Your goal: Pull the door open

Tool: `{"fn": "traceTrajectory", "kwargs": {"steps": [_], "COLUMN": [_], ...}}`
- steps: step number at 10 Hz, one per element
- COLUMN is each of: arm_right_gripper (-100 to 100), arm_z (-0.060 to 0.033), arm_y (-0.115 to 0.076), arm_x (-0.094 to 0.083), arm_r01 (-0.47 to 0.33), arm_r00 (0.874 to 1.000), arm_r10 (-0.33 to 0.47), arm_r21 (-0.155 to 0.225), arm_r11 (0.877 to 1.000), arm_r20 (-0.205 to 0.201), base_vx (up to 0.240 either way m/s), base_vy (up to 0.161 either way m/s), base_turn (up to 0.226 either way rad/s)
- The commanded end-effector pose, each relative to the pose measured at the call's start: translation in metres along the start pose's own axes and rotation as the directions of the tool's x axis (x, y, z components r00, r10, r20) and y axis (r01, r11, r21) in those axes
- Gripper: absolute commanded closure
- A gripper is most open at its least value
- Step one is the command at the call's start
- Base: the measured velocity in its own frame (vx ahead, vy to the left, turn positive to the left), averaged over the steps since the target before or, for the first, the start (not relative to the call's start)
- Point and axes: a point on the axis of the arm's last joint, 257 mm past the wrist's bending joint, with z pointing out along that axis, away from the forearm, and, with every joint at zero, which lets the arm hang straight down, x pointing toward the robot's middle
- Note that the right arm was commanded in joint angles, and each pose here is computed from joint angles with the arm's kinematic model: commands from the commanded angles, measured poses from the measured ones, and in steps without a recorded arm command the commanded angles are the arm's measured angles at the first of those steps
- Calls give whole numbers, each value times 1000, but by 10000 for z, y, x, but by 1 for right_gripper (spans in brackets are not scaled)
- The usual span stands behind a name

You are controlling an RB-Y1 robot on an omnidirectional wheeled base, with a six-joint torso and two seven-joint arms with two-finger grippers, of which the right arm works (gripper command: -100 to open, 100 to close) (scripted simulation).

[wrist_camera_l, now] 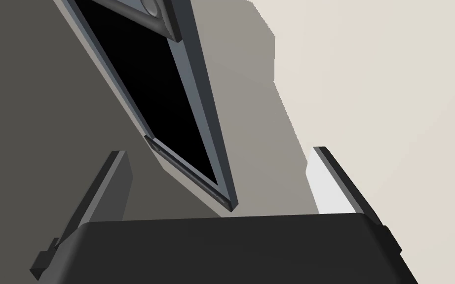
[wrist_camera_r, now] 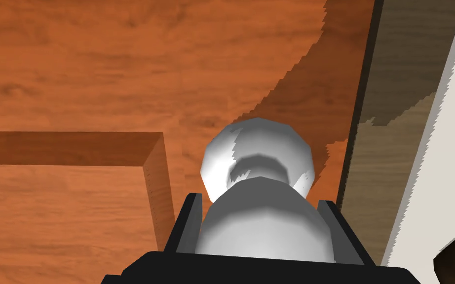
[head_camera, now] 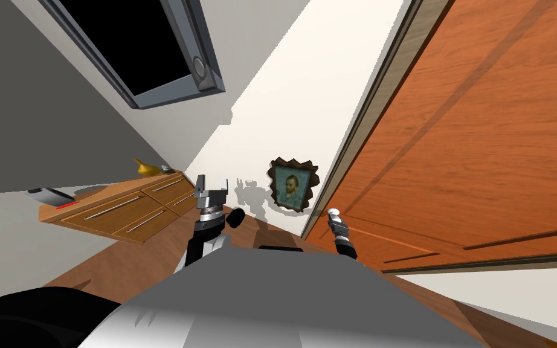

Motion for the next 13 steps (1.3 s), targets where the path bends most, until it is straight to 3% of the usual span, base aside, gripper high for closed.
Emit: {"fn": "traceTrajectory", "kwargs": {"steps": [1,7,10,11,13], "arm_right_gripper": [100,100,100,100,100], "arm_z": [18,50,72,72,88], "arm_y": [4,-11,-22,-22,-29], "arm_x": [-24,-72,-104,-104,-126], "arm_r01": [-48,-210,-314,-325,-398], "arm_r00": [999,977,949,945,916], "arm_r10": [48,210,314,325,398], "arm_r21": [-1,1,-1,-1,-3], "arm_r11": [999,978,949,946,917], "arm_r20": [8,23,35,35,43], "base_vx": [-26,-32,-32,-26,-40], "base_vy": [-11,-9,-12,-11,-5], "base_turn": [38,36,42,24,46]}}
